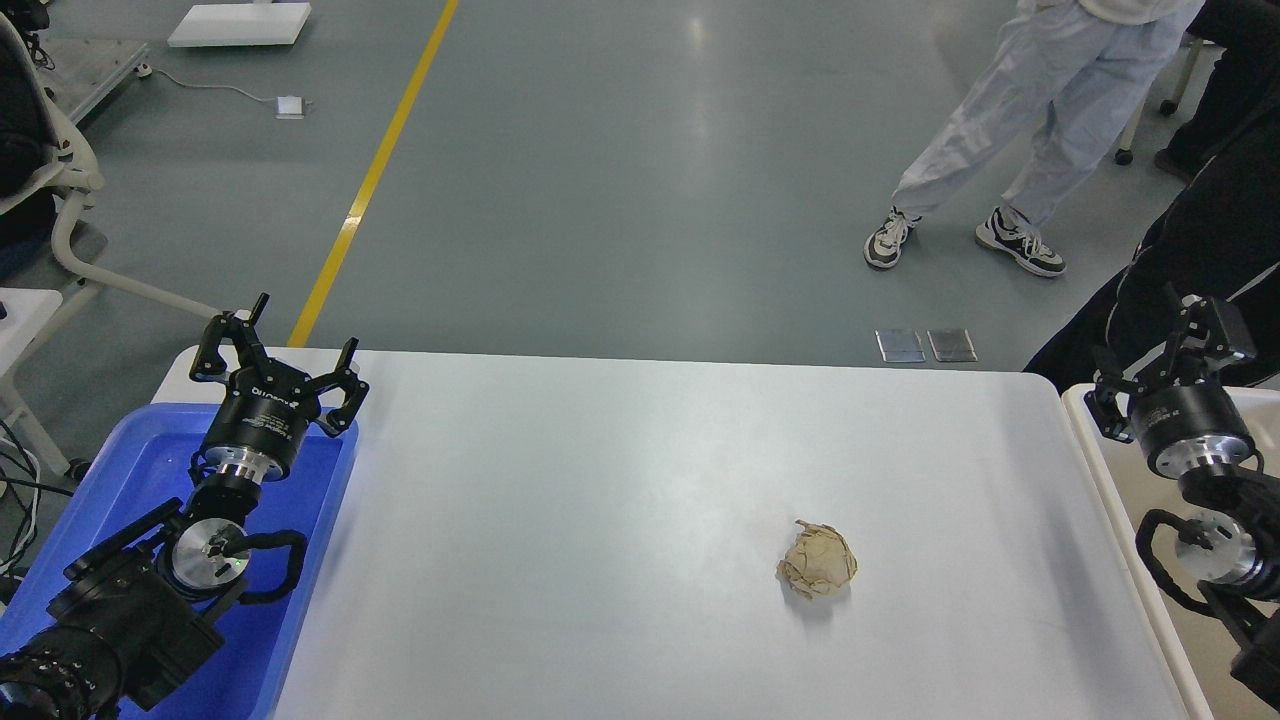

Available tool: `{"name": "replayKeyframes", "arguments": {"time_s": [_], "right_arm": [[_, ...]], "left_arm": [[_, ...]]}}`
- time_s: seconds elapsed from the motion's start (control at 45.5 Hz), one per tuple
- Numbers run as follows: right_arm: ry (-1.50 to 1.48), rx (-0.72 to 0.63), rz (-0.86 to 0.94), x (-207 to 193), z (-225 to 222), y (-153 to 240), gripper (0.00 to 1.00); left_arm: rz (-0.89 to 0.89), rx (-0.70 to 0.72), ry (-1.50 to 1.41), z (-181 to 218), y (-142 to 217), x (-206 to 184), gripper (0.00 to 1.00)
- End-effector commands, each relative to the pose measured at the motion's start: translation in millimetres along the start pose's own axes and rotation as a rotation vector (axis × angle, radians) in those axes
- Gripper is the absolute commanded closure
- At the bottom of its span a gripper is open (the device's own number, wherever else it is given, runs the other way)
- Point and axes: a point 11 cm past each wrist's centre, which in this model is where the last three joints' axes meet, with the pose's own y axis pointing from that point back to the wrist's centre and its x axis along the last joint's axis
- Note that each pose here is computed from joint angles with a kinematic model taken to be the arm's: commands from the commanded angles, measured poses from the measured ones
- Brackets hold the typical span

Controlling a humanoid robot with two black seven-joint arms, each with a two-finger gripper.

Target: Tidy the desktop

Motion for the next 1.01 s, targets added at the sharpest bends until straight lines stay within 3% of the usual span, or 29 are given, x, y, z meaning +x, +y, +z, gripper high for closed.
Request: {"name": "replayKeyframes", "arguments": {"time_s": [0.0, 0.989], "right_arm": [[0.012, 0.004, 0.017, 10.7, -5.0, 1.6, 0.00], [0.022, 0.015, 0.027, 18.9, -12.9, 1.1, 0.00]], "left_arm": [[0.000, 0.000, 0.000, 0.0, 0.0, 0.0, 0.00], [0.000, 0.000, 0.000, 0.0, 0.0, 0.0, 0.00]]}}
